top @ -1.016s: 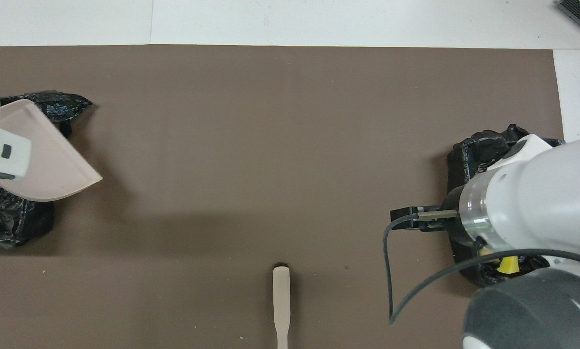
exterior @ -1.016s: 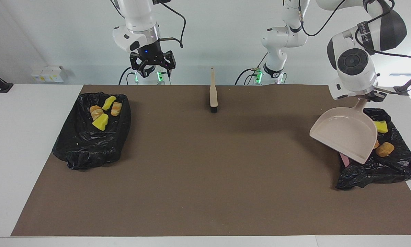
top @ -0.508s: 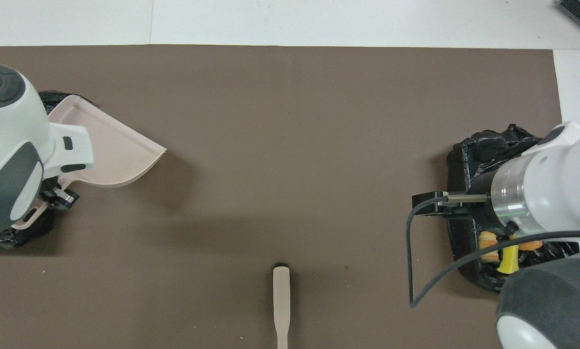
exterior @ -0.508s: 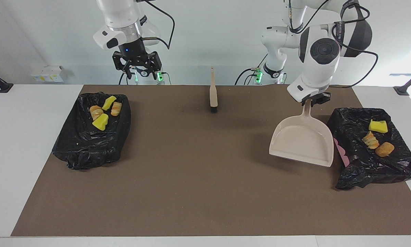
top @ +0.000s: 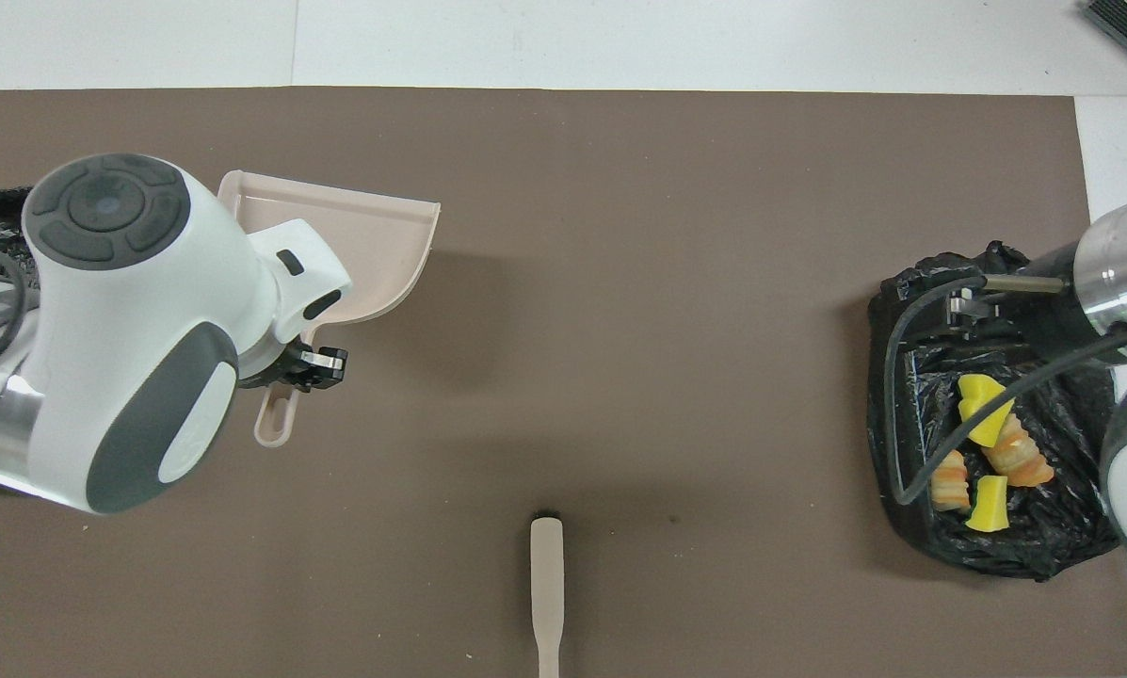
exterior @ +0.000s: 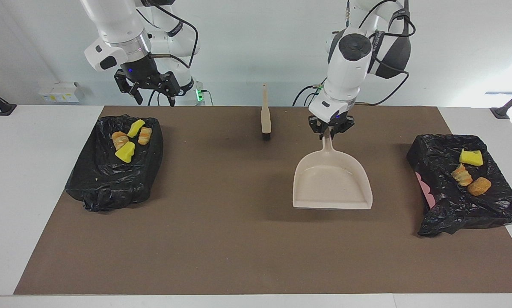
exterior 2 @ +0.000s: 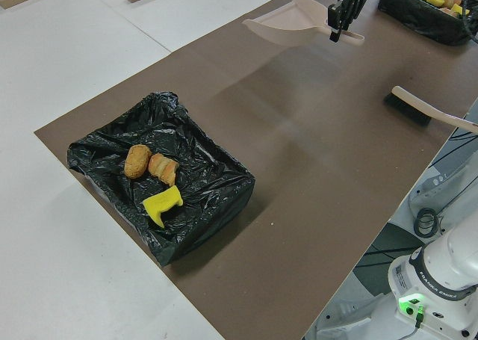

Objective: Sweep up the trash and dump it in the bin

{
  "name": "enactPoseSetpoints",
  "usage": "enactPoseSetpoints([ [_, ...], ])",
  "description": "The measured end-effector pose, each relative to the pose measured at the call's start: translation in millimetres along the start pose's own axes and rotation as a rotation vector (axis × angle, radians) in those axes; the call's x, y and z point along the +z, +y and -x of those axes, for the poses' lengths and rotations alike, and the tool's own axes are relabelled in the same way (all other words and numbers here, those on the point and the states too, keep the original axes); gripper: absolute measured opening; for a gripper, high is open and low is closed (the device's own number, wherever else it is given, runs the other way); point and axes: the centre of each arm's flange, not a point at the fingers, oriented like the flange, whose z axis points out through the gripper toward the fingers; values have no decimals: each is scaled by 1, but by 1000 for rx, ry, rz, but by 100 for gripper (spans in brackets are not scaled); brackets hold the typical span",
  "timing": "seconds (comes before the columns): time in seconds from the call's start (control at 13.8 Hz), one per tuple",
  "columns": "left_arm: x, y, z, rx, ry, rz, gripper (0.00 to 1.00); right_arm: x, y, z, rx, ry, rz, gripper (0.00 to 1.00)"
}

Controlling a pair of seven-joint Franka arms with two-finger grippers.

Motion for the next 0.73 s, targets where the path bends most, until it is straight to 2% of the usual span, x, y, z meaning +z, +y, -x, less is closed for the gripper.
enactPoseSetpoints([
  [0.29,77,81,-6,-6,19,38,31,0,18,-3,32,-14,4,100],
  [0.51,119,115,-5,-8,24,50,31,1,36,-6,29,-24,5,100],
  [0.58,125,118,-5,-14,23,50,39,1,38,-6,32,-25,5,100],
  [0.65,124,117,-7,-23,24,50,54,1,39,-6,33,-25,5,100],
  [0.73,120,113,-9,-34,31,53,64,1,39,-6,32,-25,5,100],
])
